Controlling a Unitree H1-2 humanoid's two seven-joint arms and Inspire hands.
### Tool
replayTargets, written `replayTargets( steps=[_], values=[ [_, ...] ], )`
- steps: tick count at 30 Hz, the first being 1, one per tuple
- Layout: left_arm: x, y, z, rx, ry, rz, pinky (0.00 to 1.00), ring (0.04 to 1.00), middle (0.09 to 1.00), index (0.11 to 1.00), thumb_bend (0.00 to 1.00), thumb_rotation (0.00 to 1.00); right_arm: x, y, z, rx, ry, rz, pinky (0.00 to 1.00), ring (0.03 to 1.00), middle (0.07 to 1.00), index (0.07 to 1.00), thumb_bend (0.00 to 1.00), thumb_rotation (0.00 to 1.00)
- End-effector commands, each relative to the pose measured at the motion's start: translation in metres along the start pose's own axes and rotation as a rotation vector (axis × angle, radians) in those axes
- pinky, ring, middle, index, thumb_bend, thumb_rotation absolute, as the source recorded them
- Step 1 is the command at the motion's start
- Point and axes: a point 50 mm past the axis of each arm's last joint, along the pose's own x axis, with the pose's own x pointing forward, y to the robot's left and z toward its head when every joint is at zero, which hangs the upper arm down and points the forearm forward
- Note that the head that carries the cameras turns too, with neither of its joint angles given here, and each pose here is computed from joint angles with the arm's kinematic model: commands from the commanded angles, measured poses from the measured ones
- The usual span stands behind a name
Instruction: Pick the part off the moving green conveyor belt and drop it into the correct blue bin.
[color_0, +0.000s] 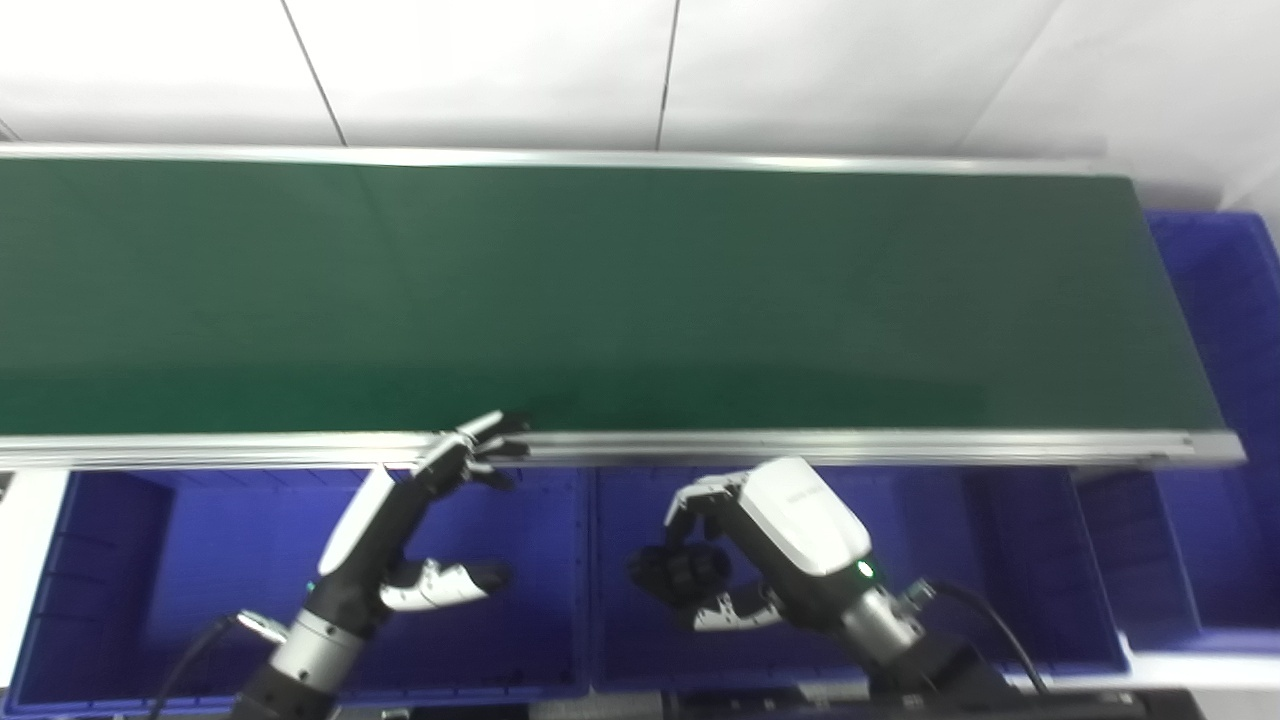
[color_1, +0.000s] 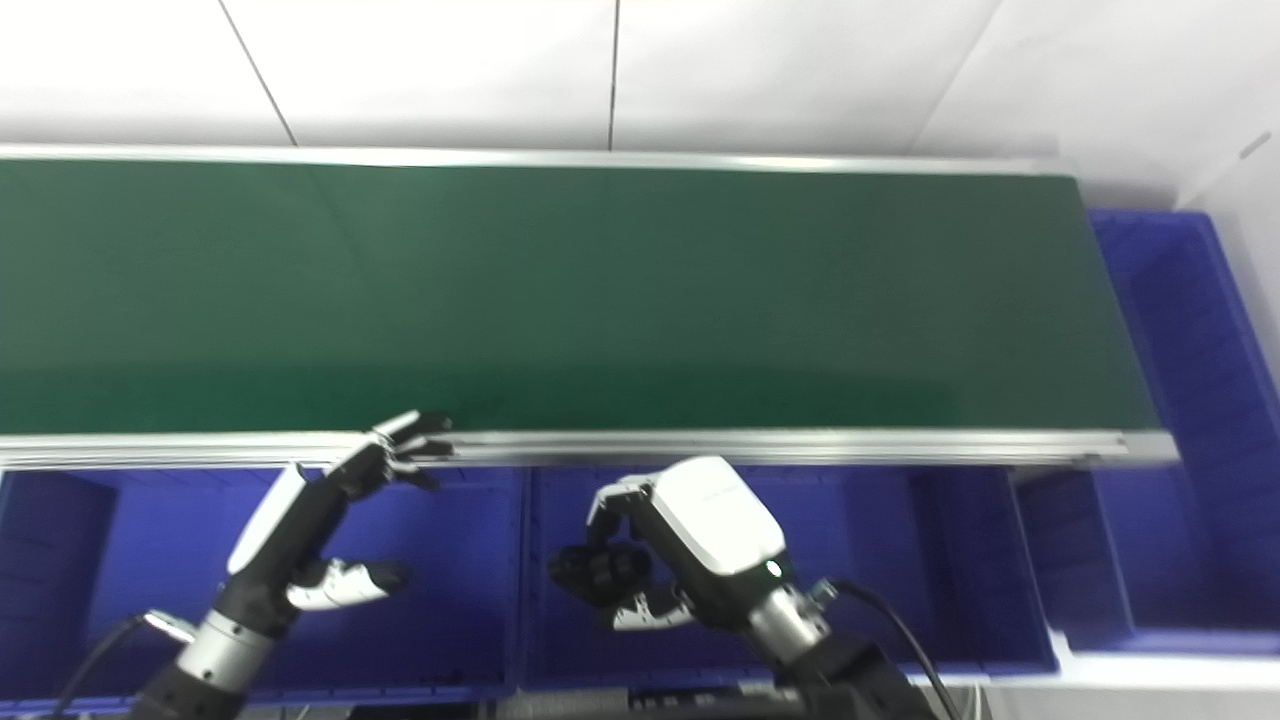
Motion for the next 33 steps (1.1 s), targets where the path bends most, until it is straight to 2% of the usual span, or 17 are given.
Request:
replayTargets(
  steps=[1, 2, 3, 4, 6, 8, 14, 18, 24, 26, 29, 33],
  values=[
    [0.004, 0.002, 0.012, -0.003, -0.07, 0.003, 0.62, 0.771, 0.857, 0.855, 0.71, 0.75, 0.003, -0.003, 0.001, -0.047, 0.021, 0.042, 0.38, 0.437, 0.561, 0.496, 0.49, 0.0],
    [0.004, 0.002, 0.012, -0.003, -0.07, 0.004, 0.61, 0.77, 0.859, 0.855, 0.71, 0.75, 0.005, -0.003, 0.001, -0.075, 0.04, 0.082, 0.56, 0.606, 0.675, 0.497, 0.5, 0.09],
    [0.003, 0.002, 0.012, -0.006, -0.069, 0.006, 0.61, 0.769, 0.859, 0.855, 0.71, 0.75, 0.008, -0.004, 0.002, -0.117, 0.063, 0.132, 0.62, 0.651, 0.702, 0.498, 0.5, 0.11],
    [0.003, 0.002, 0.012, -0.011, -0.069, 0.007, 0.6, 0.764, 0.856, 0.855, 0.71, 0.75, 0.009, -0.005, 0.003, -0.146, 0.085, 0.173, 0.72, 0.725, 0.752, 0.653, 0.49, 0.35],
    [0.002, 0.001, 0.014, -0.016, -0.07, 0.013, 0.59, 0.762, 0.855, 0.856, 0.72, 0.75, 0.01, -0.008, 0.007, -0.186, 0.108, 0.216, 0.88, 0.833, 0.826, 0.814, 0.53, 0.77],
    [0.001, 0.001, 0.015, -0.025, -0.07, 0.017, 0.58, 0.758, 0.85, 0.855, 0.72, 0.75, 0.008, -0.01, 0.01, -0.193, 0.114, 0.207, 0.96, 0.892, 0.867, 0.863, 0.58, 0.93],
    [-0.002, 0.001, 0.015, -0.015, -0.063, 0.017, 0.59, 0.753, 0.846, 0.85, 0.71, 0.76, -0.003, -0.016, 0.021, -0.11, 0.149, 0.125, 1.0, 0.984, 0.951, 0.907, 0.62, 0.91],
    [-0.004, 0.0, 0.013, -0.019, -0.054, 0.014, 0.61, 0.773, 0.847, 0.848, 0.72, 0.75, -0.014, -0.022, 0.031, 0.032, 0.153, -0.005, 0.99, 0.988, 0.981, 0.927, 0.59, 0.79],
    [-0.01, 0.0, 0.013, -0.011, -0.043, 0.021, 0.64, 0.773, 0.838, 0.846, 0.74, 0.77, -0.026, -0.026, 0.047, 0.251, 0.139, -0.179, 0.94, 0.973, 0.98, 0.939, 0.53, 0.71],
    [-0.012, 0.0, 0.014, -0.011, -0.039, 0.019, 0.63, 0.774, 0.842, 0.848, 0.74, 0.77, -0.031, -0.024, 0.054, 0.4, 0.125, -0.247, 0.9, 0.947, 0.962, 0.931, 0.51, 0.65],
    [-0.013, -0.001, 0.013, -0.011, -0.035, 0.017, 0.64, 0.774, 0.837, 0.847, 0.73, 0.77, -0.038, -0.018, 0.067, 0.609, 0.102, -0.305, 0.83, 0.913, 0.944, 0.931, 0.51, 0.68],
    [-0.015, -0.004, 0.013, -0.006, -0.03, 0.02, 0.66, 0.78, 0.836, 0.842, 0.73, 0.77, -0.04, -0.003, 0.078, 0.757, 0.064, -0.327, 0.82, 0.899, 0.939, 0.942, 0.58, 0.77]
  ],
)
